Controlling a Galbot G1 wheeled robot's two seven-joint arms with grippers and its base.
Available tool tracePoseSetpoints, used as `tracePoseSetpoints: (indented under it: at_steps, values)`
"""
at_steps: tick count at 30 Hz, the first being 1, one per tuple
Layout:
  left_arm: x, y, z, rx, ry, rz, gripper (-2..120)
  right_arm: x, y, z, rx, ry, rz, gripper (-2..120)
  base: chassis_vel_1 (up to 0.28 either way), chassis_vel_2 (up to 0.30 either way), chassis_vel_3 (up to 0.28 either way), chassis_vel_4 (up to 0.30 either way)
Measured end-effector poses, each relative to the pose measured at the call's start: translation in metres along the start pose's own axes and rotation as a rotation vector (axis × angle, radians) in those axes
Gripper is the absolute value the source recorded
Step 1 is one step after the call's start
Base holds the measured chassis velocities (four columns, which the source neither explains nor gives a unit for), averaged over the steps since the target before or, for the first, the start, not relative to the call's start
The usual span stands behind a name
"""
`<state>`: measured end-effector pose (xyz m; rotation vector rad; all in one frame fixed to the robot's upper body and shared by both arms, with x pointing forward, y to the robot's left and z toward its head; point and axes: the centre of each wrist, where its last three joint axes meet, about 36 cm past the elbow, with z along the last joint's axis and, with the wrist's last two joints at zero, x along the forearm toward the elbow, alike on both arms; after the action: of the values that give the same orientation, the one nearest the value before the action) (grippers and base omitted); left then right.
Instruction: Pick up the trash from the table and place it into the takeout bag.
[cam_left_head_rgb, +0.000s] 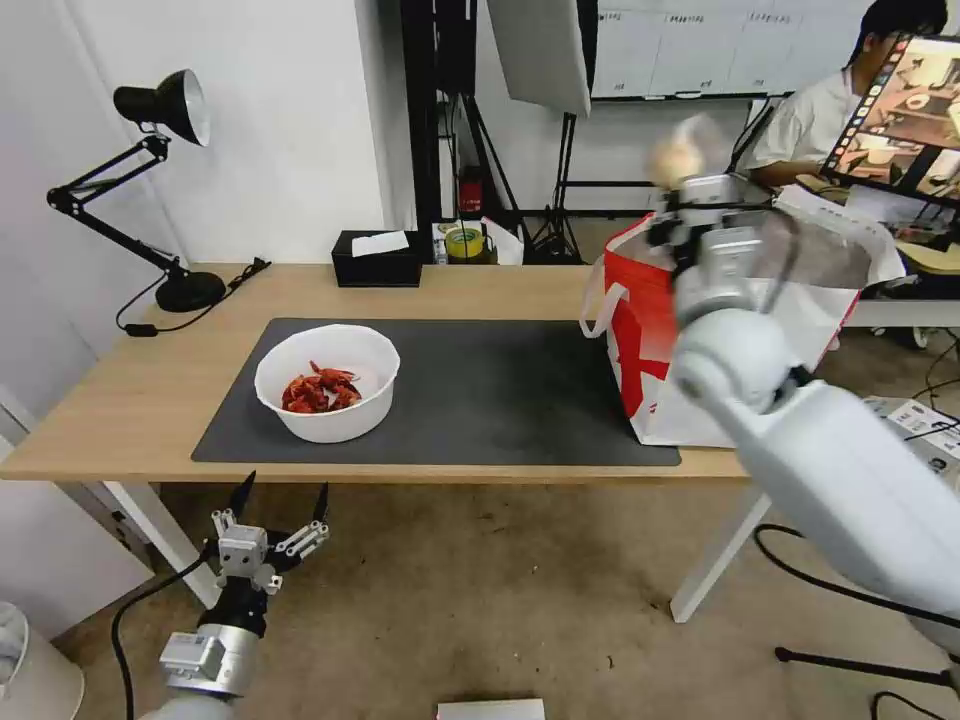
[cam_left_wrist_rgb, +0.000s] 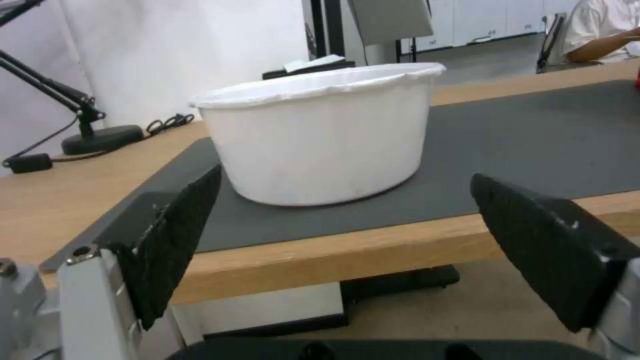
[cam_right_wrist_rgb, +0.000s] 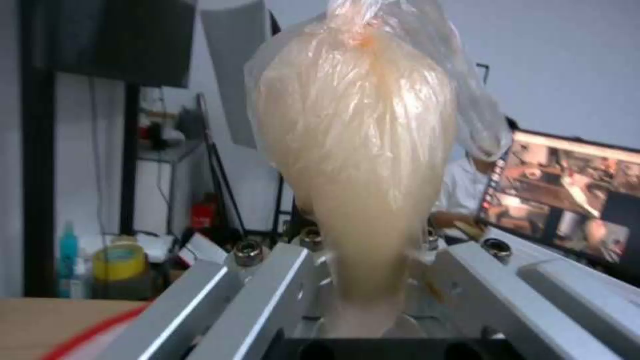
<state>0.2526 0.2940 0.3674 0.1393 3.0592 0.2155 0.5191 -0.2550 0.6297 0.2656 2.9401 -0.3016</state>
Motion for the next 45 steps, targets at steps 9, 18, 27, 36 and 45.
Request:
tracePoseSetpoints:
  at_steps: [9, 18, 27, 36, 45]
  values:
    - [-0.003, -0.011, -0.008, 0.019, -0.001, 0.022, 100, 0.0, -0.025, 0.003, -0.013, 0.104, -0.015, 11, 0.0, 0.0, 0.0, 0.0]
    - [-0.004, -0.011, -0.003, 0.02, 0.009, 0.018, 100, 0.004, -0.028, 0.0, -0.101, 0.184, -0.032, 41, 0.0, 0.0, 0.0, 0.0]
    - [-0.003, -0.013, -0.003, 0.028, 0.013, 0.01, 100, 0.004, -0.025, -0.002, -0.128, 0.207, -0.046, 73, 0.0, 0.0, 0.0, 0.0]
    - [-0.002, -0.012, -0.004, 0.025, 0.012, 0.007, 100, 0.005, -0.024, -0.004, -0.137, 0.216, -0.049, 100, 0.0, 0.0, 0.0, 0.0]
    - [-0.004, -0.011, -0.005, 0.024, 0.009, 0.012, 100, 0.01, -0.027, -0.001, -0.132, 0.224, -0.043, 100, 0.0, 0.0, 0.0, 0.0]
